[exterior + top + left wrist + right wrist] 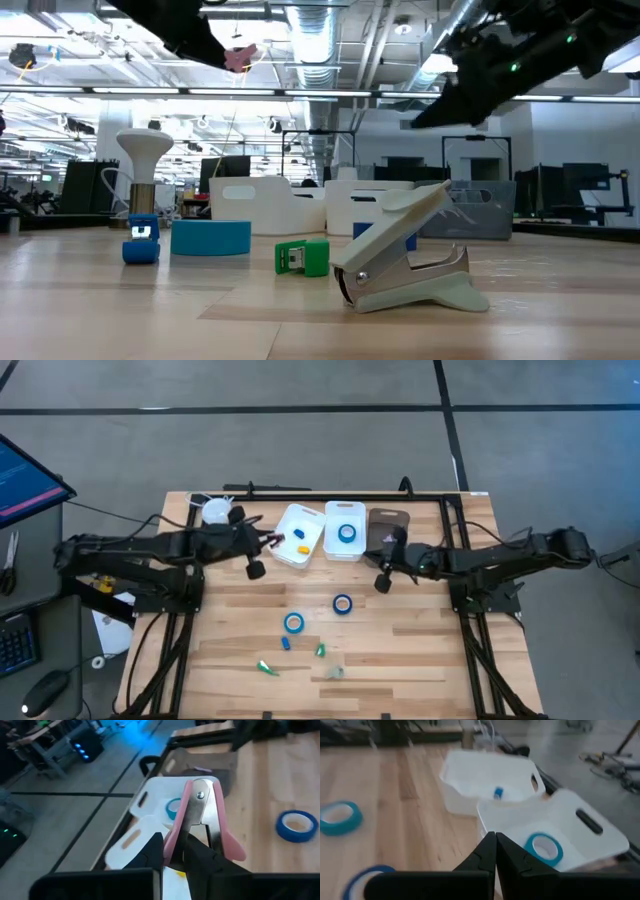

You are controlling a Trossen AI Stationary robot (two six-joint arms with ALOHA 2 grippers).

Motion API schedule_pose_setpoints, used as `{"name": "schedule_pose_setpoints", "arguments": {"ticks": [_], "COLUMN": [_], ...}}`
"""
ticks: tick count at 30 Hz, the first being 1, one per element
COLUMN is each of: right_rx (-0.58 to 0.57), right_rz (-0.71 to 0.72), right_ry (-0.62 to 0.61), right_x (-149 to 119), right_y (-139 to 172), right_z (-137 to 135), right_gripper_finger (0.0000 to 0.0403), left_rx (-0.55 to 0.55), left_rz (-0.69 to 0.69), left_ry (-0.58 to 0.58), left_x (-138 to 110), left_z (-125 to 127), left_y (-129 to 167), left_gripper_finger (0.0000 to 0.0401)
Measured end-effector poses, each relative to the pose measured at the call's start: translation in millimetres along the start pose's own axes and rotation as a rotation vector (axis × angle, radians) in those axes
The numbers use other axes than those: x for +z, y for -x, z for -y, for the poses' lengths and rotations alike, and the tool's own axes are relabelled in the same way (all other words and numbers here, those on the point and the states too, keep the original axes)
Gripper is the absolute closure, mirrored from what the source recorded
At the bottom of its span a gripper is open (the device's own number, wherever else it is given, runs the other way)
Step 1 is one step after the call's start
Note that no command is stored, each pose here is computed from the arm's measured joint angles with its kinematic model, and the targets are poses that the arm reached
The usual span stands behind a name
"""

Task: Pick and place Stapler, Stapler remover, tape
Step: Put the pink staple remover into the black bin

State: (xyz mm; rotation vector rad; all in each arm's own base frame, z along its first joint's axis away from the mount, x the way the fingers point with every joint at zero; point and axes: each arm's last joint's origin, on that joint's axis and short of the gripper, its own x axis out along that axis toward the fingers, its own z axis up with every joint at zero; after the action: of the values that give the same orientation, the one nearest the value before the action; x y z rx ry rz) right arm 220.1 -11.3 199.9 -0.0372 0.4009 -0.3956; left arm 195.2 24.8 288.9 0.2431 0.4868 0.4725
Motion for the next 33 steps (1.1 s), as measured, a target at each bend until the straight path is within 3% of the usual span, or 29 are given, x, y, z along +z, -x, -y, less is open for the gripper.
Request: {"name": "schedule_pose_setpoints", "arguments": {"ticks": [6,14,23,29,33], "right_rx": [0.042,-0.006,-0.034,-0.139,-0.164], "right_rz": [0.14,0.288,0.215,0.188,0.172], "right_ry": [0.042,0.084,0.097,0.106,0.112], "right_x": [19,36,28,27,25], "right_y": [28,61,70,70,70], "right_z": [-1,11,17,21,21], "right_gripper_finger": [0.0403,0.0403,0.0403,0.0403,0.0403], "left_rx": [0.033,0.058,0.054,-0.077,-0.106], "left_rz": [0.0,0.027,0.066,0.233,0.26], "left_ry": [-0.006,0.018,0.035,0.066,0.064], "left_x": [0,3,6,22,23], "left_z": [-7,-12,-12,-9,-8], "left_y": [-1,-4,-3,-13,-33], "left_gripper_finger": [0.0362,0.0364,0.0368,0.0369,0.0368]}}
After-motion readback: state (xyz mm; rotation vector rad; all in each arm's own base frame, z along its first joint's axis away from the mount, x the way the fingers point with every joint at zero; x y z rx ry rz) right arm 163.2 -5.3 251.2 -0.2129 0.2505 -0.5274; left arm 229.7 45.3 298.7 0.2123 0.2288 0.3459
